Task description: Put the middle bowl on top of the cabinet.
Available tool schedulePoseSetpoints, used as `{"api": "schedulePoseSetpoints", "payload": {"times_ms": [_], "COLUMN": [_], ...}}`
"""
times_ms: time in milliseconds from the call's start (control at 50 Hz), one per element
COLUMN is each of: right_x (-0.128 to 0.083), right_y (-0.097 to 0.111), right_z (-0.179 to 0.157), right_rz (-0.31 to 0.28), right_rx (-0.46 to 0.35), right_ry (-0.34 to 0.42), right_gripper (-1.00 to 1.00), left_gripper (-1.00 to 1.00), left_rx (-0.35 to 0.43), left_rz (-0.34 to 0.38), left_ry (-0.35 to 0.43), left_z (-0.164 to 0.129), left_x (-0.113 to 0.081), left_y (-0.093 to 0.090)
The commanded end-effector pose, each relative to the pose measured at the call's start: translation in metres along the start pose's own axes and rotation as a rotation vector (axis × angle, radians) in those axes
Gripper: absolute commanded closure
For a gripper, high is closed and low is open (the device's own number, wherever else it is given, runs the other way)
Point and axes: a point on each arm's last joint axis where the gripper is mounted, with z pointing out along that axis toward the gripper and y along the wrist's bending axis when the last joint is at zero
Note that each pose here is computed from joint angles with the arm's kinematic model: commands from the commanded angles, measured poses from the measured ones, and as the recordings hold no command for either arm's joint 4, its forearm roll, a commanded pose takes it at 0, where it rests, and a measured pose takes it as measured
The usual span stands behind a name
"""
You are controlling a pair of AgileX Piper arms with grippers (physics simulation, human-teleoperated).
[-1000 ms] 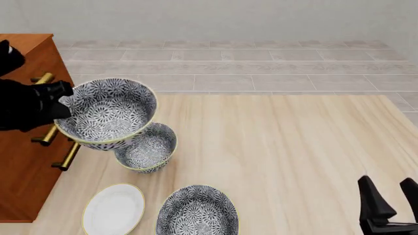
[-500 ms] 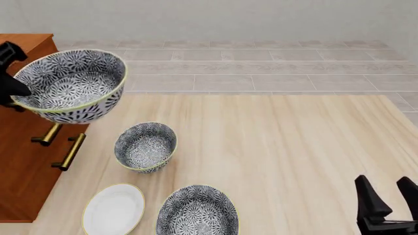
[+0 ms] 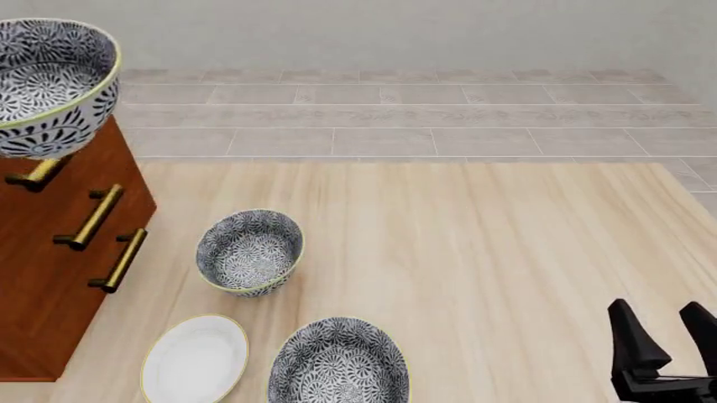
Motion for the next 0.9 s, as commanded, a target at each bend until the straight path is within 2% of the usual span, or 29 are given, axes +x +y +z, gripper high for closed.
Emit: {"api": "schedulePoseSetpoints", "payload": {"times_ms": [20,400,540,640,900], "right_x": [0.0,0.0,0.001,0.001,0.001], "right_y": [0.0,0.001,0.001,0.001,0.001], "right_z": [0.0,0.001,0.001,0.001,0.002], "right_rz": [-0.001,-0.011,-0.013,-0.015,-0.017], "right_rx": [0.0,-0.008,-0.009,-0.01,-0.011], "right_ry": [0.002,0.007,0.009,0.01,0.011], "right_gripper": [-1.0,-1.0,-1.0,-1.0,-1.0], "left_gripper": [1.0,1.0,1.0,1.0,1.0], "left_rx": [-0.02,-0.045,-0.083,-0.113,-0.165], "left_rz": [-0.067,-0.156,-0.208,-0.217,-0.289], "left_ry": [-0.084,-0.152,-0.188,-0.214,-0.242], "left_z": [-0.012,-0.02,-0.021,-0.023,-0.022], "left_x": [-0.018,-0.032,-0.039,-0.044,-0.048], "left_y": [0.005,0.01,0.019,0.026,0.038]}}
